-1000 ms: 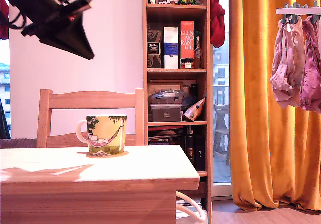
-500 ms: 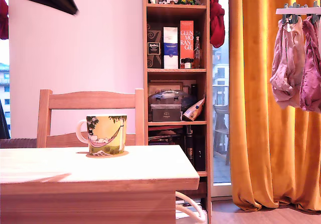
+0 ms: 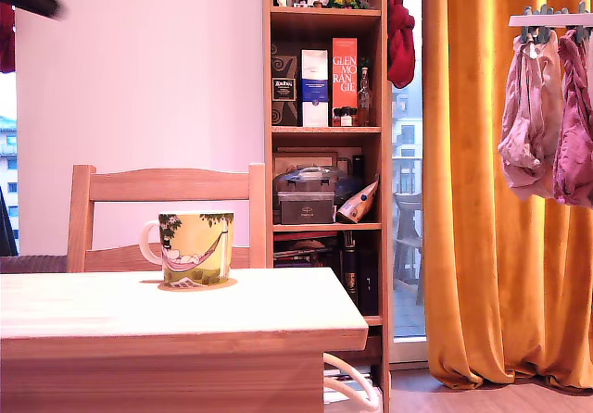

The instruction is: Pick up the coffee capsules on the table and drop them inside the coffee cup

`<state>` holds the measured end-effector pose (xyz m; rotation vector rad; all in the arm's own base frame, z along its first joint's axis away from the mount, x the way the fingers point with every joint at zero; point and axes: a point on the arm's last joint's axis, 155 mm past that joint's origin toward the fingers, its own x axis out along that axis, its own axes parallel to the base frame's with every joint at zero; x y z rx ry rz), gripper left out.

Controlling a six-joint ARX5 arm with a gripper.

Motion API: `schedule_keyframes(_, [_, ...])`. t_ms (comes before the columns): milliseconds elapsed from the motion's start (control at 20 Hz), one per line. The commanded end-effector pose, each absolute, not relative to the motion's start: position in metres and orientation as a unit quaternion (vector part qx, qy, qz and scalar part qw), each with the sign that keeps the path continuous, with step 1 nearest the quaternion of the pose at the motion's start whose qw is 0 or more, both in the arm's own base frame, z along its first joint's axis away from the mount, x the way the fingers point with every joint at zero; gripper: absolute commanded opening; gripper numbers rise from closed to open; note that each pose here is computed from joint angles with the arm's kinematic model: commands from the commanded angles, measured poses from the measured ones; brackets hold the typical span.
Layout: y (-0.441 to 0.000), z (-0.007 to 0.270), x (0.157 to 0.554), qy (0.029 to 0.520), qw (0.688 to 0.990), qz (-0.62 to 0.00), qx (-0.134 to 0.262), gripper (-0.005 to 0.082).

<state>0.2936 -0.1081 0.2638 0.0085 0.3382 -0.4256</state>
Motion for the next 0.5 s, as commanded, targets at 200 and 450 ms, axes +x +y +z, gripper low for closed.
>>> schedule_keyframes(200, [-0.091,0.255,0.275,0.142,0.969,-0.2,-0.028,-0.0017])
schedule_keyframes(450, [-0.077,0.256,0.26,0.118,0.976,-0.179,-0.036,-0.0018])
